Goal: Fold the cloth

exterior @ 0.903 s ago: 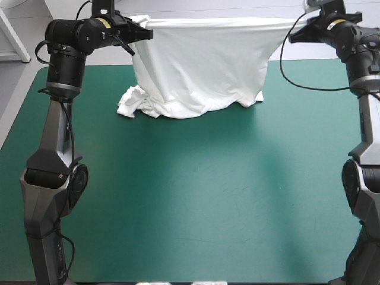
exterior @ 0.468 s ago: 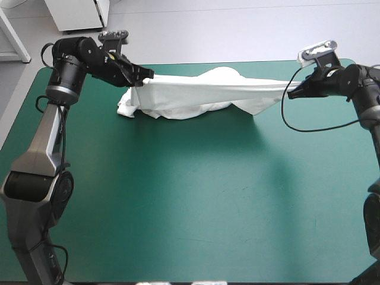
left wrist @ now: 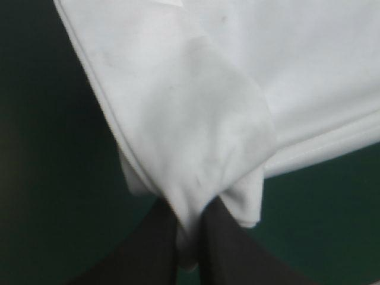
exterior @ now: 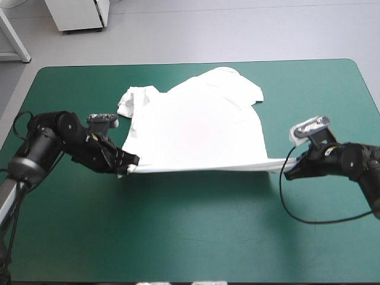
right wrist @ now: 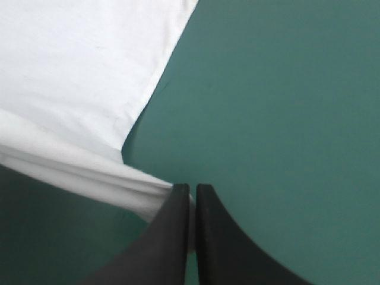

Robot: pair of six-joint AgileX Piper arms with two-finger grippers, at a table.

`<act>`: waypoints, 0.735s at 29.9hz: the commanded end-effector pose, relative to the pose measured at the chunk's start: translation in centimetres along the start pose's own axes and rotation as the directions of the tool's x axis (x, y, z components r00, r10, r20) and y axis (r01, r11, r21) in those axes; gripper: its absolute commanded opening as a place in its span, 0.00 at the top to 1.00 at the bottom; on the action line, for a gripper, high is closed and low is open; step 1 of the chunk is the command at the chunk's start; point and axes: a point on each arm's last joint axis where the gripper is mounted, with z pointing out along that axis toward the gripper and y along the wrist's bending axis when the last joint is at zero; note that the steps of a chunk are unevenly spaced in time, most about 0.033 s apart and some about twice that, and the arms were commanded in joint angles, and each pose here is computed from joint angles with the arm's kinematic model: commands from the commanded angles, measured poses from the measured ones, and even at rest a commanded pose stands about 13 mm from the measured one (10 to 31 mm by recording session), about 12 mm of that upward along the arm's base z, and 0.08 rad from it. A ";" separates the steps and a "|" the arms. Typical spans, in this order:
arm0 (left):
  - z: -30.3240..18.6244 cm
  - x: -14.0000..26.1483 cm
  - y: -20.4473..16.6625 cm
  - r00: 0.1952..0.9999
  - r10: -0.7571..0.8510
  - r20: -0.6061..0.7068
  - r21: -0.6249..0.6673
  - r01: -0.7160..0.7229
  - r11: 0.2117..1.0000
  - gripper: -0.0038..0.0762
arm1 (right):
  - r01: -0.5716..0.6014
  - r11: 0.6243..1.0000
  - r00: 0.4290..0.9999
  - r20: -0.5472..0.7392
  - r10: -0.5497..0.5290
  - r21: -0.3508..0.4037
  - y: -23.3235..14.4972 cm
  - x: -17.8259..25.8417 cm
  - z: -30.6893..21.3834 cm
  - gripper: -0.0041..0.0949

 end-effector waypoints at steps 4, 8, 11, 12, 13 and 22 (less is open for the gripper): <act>0.8 6.9 0.4 0.992 0.025 -0.126 -0.054 -0.032 0.998 0.96 | 0.063 0.997 0.995 -0.078 -0.059 0.048 2.2 5.7 -1.2 0.98; 2.1 8.9 0.9 0.984 0.009 -0.180 -0.057 -0.020 0.998 0.96 | 0.054 0.997 0.995 -0.091 -0.049 0.047 3.0 7.8 -1.7 0.98; 2.9 9.7 1.1 0.977 0.000 -0.211 -0.061 -0.014 0.998 0.96 | 0.066 0.997 0.991 -0.119 -0.063 0.025 3.7 9.1 -1.6 0.98; 3.1 10.0 1.2 0.976 -0.002 -0.219 -0.060 -0.011 0.998 0.96 | 0.076 0.997 0.988 -0.138 -0.073 0.011 4.1 9.5 -1.4 0.98; 3.3 10.2 1.3 0.973 -0.005 -0.231 -0.061 -0.009 0.998 0.96 | 0.081 0.997 0.984 -0.161 -0.082 -0.008 4.4 10.0 -1.3 0.98; 3.6 10.5 1.3 0.970 0.012 -0.241 -0.050 -0.025 0.998 0.94 | -0.006 0.999 0.981 -0.193 -0.003 -0.044 5.4 10.0 -1.6 0.97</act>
